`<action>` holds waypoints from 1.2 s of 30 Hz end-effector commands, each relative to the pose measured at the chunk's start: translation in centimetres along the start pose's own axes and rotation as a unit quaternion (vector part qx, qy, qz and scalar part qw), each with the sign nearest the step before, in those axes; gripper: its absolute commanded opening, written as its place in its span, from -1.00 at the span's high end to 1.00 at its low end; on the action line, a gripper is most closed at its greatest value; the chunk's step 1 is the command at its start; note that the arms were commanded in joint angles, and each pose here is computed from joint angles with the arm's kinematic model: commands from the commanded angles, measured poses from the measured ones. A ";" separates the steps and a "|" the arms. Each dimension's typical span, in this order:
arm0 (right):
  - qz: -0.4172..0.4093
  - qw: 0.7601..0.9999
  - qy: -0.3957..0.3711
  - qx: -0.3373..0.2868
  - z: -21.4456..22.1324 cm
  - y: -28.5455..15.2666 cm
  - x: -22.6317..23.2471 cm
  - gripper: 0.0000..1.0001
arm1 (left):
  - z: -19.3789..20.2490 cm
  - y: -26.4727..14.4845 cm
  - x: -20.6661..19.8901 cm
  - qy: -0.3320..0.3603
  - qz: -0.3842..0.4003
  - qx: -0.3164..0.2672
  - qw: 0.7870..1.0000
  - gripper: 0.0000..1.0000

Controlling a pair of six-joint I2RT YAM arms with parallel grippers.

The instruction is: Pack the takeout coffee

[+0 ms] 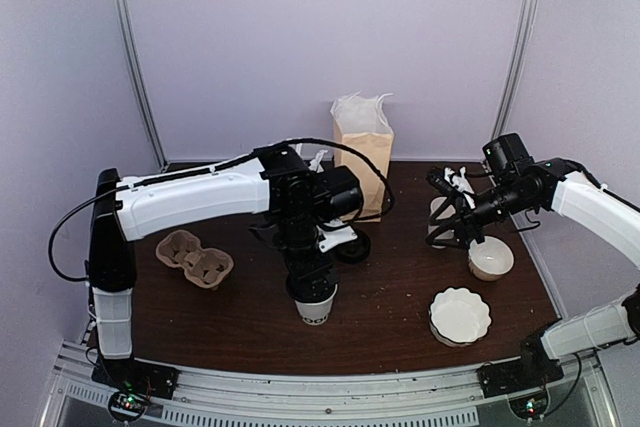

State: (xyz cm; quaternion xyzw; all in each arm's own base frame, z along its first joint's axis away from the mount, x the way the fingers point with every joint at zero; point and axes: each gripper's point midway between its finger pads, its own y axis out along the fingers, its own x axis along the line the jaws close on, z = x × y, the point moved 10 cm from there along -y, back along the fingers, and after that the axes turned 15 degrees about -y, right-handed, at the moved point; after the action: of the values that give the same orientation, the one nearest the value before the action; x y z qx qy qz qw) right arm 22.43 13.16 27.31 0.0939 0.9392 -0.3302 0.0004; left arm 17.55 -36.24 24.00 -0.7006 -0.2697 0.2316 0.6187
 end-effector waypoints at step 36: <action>-0.182 0.975 -0.061 0.110 -4.2 16.1 3.3 0.33 | 8.8 1.1 7.7 -0.229 0.272 -0.281 0.891 -0.44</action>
State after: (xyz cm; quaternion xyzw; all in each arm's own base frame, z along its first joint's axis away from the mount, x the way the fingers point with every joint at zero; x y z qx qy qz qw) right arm 21.77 26.48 20.32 -0.0949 0.8884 -0.4459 -0.0533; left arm 16.71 -22.88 21.26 -0.7864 -0.3092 0.4404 0.3033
